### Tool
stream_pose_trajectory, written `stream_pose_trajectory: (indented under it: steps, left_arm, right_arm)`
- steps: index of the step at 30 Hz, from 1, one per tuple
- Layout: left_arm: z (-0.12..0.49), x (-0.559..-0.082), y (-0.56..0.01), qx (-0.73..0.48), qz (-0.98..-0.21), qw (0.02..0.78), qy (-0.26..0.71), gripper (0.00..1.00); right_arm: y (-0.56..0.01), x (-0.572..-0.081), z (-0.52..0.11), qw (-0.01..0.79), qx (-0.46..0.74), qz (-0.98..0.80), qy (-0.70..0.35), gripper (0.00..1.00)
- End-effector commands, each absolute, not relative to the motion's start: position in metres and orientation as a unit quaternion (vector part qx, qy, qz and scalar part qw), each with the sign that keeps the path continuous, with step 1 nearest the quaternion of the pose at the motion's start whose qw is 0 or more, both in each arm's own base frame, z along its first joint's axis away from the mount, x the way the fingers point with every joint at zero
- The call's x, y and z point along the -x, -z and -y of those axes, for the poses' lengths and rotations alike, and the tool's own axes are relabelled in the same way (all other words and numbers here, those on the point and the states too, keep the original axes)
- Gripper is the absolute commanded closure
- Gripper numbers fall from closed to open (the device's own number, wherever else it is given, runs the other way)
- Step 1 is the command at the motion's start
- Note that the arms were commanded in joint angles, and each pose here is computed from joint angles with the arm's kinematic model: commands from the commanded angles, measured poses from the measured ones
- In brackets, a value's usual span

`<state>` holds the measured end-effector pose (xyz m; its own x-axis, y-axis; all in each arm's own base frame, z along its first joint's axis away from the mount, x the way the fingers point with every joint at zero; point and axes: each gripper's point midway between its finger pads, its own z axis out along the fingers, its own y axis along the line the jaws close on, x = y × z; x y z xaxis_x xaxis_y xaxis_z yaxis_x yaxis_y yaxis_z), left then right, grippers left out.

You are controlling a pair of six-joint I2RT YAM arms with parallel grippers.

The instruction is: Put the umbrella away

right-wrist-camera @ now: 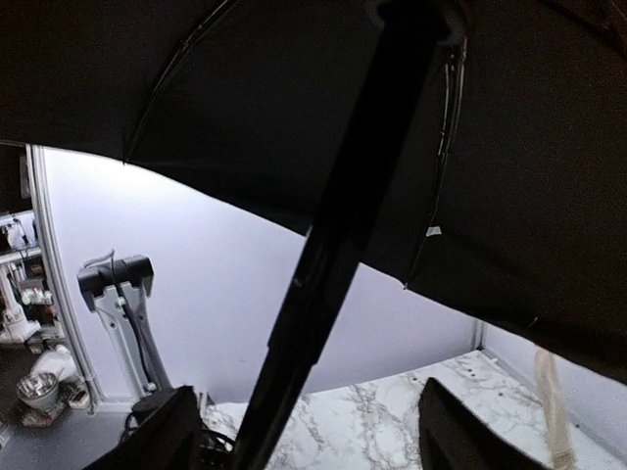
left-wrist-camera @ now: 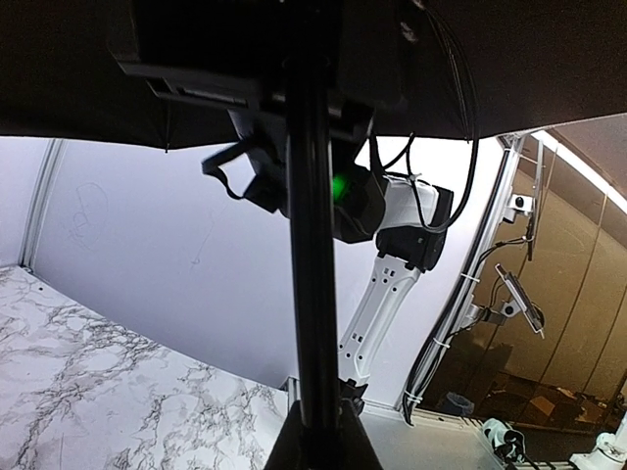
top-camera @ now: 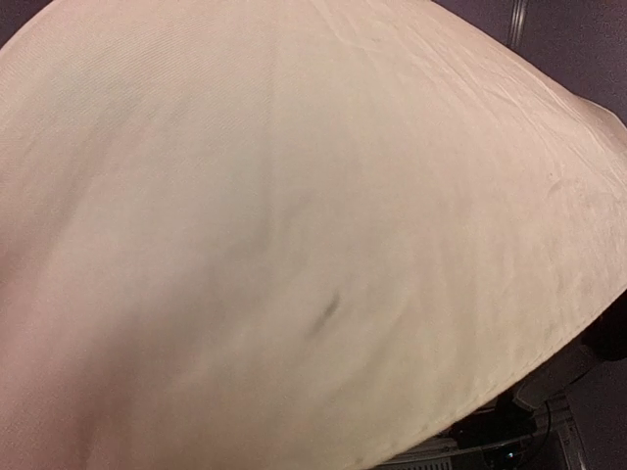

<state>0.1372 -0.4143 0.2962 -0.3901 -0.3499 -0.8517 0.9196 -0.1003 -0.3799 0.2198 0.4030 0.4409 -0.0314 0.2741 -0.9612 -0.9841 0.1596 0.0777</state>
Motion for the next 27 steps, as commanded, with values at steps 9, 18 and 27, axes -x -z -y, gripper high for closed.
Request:
stream_pose_trajectory:
  steps: [9,18,27]
  left_arm:
    - [0.409,-0.128,-0.327,-0.303,-0.427,0.499,0.690,1.00]
    - [0.416,-0.195,-0.285,-0.241,-0.586,0.551,0.542,0.39]
    - [0.408,-0.222,-0.265,-0.221,-0.643,0.574,0.456,0.34]
  right_arm:
    - [-0.468,-0.236,-0.399,0.604,0.310,-0.476,-0.559,0.90]
    - [-0.450,-0.281,-0.387,0.645,0.184,-0.617,-0.411,1.00]
    - [-0.435,-0.295,-0.377,0.688,0.138,-0.659,-0.270,1.00]
